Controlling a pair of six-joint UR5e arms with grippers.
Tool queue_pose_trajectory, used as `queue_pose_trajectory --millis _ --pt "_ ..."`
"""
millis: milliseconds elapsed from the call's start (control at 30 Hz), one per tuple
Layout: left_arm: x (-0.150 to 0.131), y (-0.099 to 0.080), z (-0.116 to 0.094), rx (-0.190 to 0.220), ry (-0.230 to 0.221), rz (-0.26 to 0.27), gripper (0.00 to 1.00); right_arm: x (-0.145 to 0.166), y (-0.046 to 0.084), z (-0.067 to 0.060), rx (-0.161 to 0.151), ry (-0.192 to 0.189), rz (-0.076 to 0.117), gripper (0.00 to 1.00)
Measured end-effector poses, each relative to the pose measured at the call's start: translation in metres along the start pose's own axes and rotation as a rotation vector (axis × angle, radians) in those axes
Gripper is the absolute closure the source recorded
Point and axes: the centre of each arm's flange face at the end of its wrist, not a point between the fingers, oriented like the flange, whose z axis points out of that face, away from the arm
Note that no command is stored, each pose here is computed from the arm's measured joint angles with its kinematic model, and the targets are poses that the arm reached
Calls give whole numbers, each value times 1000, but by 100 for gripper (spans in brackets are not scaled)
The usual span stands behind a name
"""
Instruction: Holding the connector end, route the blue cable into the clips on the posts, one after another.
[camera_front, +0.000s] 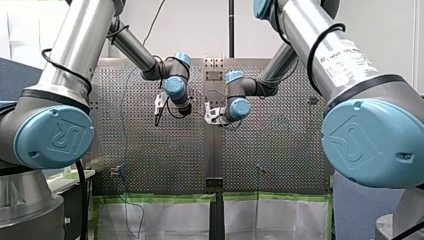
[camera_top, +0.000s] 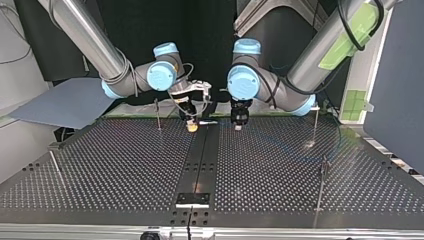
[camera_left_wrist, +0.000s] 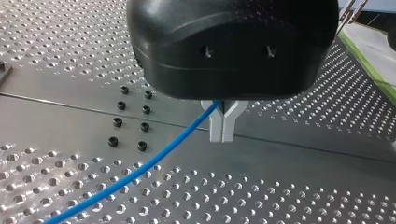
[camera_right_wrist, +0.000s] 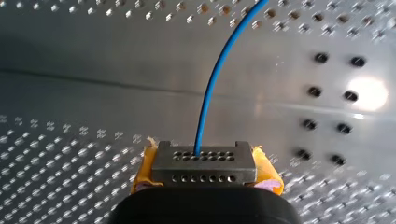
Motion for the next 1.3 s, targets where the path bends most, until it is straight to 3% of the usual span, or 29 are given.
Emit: queue_pose_trajectory --millis 233,667,1033,1167,1300 --pt "12 -2 0 2 -18 -9 100 -21 10 -4 -16 3 8 100" --pt "69 -25 16 30 40 20 100 -67 22 -21 -36 0 27 100" --pt "105 -29 13 43 28 2 100 -120 33 -21 -58 -20 34 100" --pt "126 -40 15 66 28 21 100 -136 36 -24 -63 -20 50 100" --pt "146 -58 13 89 27 19 100 -154 39 -22 -69 -23 48 100"
